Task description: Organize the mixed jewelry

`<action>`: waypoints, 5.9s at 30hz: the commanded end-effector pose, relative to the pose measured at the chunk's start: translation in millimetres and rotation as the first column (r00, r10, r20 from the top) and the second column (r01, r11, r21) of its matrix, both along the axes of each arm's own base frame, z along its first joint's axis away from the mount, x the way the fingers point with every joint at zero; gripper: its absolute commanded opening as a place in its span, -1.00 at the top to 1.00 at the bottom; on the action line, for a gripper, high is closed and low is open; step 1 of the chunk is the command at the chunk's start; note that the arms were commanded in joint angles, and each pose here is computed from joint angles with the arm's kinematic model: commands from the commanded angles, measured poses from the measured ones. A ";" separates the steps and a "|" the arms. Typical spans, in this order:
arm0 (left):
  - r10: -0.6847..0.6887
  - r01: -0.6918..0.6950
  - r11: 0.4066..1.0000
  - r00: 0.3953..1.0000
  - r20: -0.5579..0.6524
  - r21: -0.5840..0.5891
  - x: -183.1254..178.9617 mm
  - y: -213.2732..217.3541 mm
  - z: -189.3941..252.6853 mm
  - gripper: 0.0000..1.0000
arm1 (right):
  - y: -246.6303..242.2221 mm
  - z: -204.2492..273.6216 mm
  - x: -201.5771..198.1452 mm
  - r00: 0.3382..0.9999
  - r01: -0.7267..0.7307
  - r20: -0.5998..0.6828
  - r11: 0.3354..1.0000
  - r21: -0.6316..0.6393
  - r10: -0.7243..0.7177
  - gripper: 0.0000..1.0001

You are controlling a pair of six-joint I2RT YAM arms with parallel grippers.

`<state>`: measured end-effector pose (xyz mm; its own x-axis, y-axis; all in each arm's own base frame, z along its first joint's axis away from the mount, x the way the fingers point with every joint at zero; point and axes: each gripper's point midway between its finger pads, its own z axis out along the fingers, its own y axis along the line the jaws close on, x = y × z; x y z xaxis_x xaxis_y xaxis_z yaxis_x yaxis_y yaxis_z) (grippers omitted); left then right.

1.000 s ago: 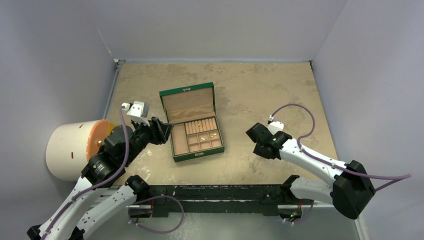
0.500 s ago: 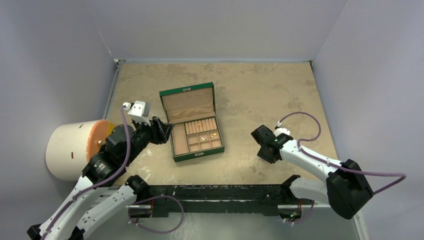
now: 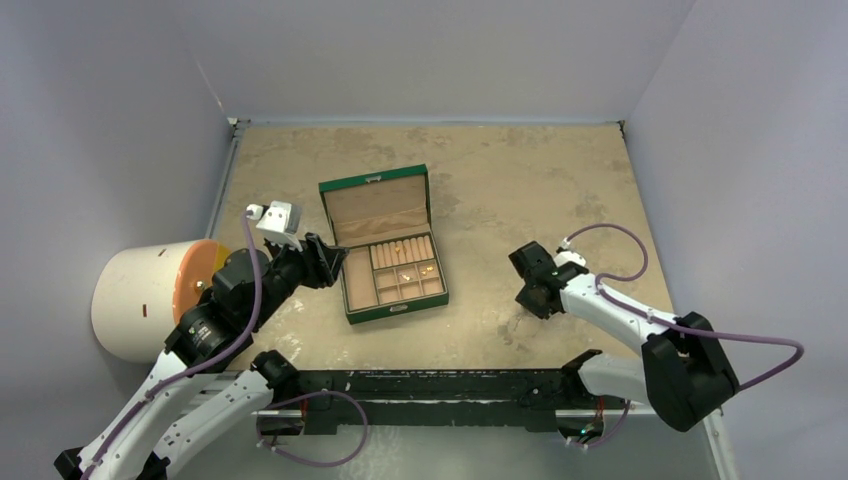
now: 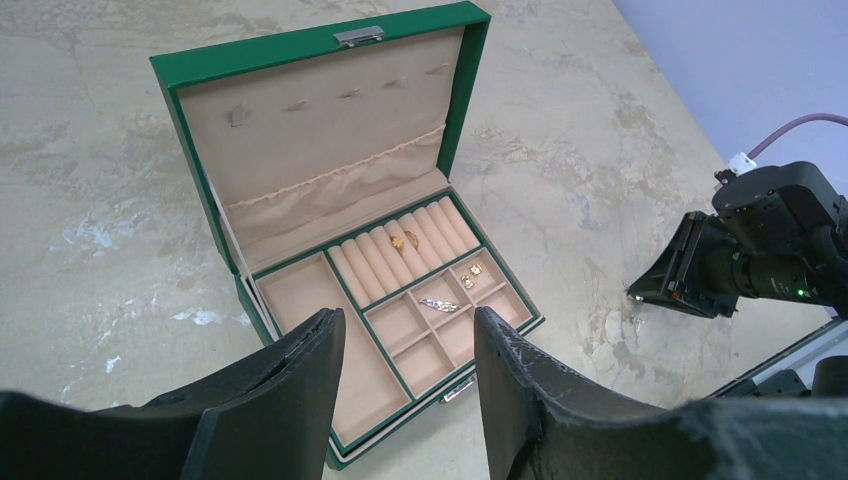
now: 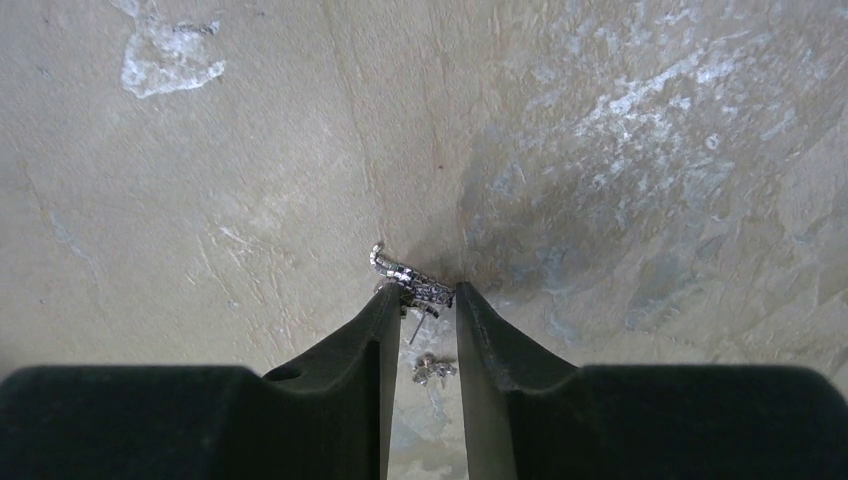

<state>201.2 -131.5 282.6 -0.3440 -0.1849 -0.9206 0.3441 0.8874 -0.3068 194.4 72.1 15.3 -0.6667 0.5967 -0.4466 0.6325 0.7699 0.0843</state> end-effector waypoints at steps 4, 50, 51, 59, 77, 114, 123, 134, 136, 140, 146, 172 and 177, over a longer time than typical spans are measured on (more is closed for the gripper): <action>0.016 -0.016 1.000 0.999 0.029 0.011 5.0 2.8 4.7 0.01 | -3.2 0.1 14.6 0.999 0.027 0.031 1.000 0.006 -0.027 0.45; 0.013 -0.013 1.000 0.999 0.048 0.003 2.8 4.8 9.2 0.01 | 107.1 111.7 65.8 0.679 -0.678 0.516 0.716 0.167 0.523 0.80; 0.014 -0.014 1.000 0.999 0.049 0.002 2.9 5.0 9.7 0.01 | 111.0 117.1 66.4 0.659 -0.697 0.530 0.698 0.165 0.533 0.80; 0.012 -0.012 1.000 0.998 0.057 -0.005 1.6 5.7 12.0 0.01 | 154.6 163.6 64.4 0.484 -0.836 0.636 0.533 0.133 0.601 0.79; 0.005 -0.005 1.000 0.998 0.066 -0.014 -0.9 6.1 14.8 0.01 | 273.8 172.3 59.6 0.310 -0.941 0.656 0.318 0.111 0.688 0.77; 0.016 -0.016 1.000 0.998 0.054 -0.003 2.4 6.2 11.2 0.01 | 272.3 68.9 58.8 0.494 -0.869 0.475 0.432 0.241 0.728 0.59; 0.015 -0.014 1.000 0.998 0.056 -0.004 2.0 6.2 11.8 0.01 | 259.9 80.7 56.7 0.507 -0.860 0.473 0.463 0.216 0.720 0.44; 0.017 -0.017 1.000 0.998 0.054 -0.003 2.3 6.6 11.2 0.01 | 201.0 103.1 47.8 0.593 -0.786 0.413 0.609 0.110 0.691 0.39; 0.015 -0.015 1.000 0.999 0.053 -0.002 2.2 6.1 11.0 0.01 | 183.6 102.9 46.4 0.620 -0.758 0.387 0.648 0.072 0.682 0.39; 0.016 -0.016 1.000 0.999 0.050 -0.002 2.7 5.9 10.3 0.01 | 142.1 97.8 43.3 0.701 -0.672 0.314 0.741 -0.013 0.641 0.39; 0.018 -0.018 1.000 0.999 0.045 0.004 4.0 5.4 8.7 0.01 | 86.1 78.7 26.4 0.823 -0.536 0.185 0.842 -0.060 0.537 0.39; 0.008 -0.008 1.000 1.000 0.030 0.012 5.6 2.0 4.9 0.01 | 18.0 14.5 -30.0 0.993 -0.121 -0.009 0.992 -0.043 0.121 0.34; 0.010 -0.010 1.000 0.999 0.032 0.012 5.7 2.4 5.4 0.01 | 15.1 4.8 -30.6 0.994 -0.105 -0.034 0.993 -0.054 0.103 0.42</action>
<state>203.4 -128.6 281.6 -0.3378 -0.1704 -0.9257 0.3392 0.8953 -0.2886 160.7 96.0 25.6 -0.7717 0.4693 -0.4292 0.5034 0.8632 0.0388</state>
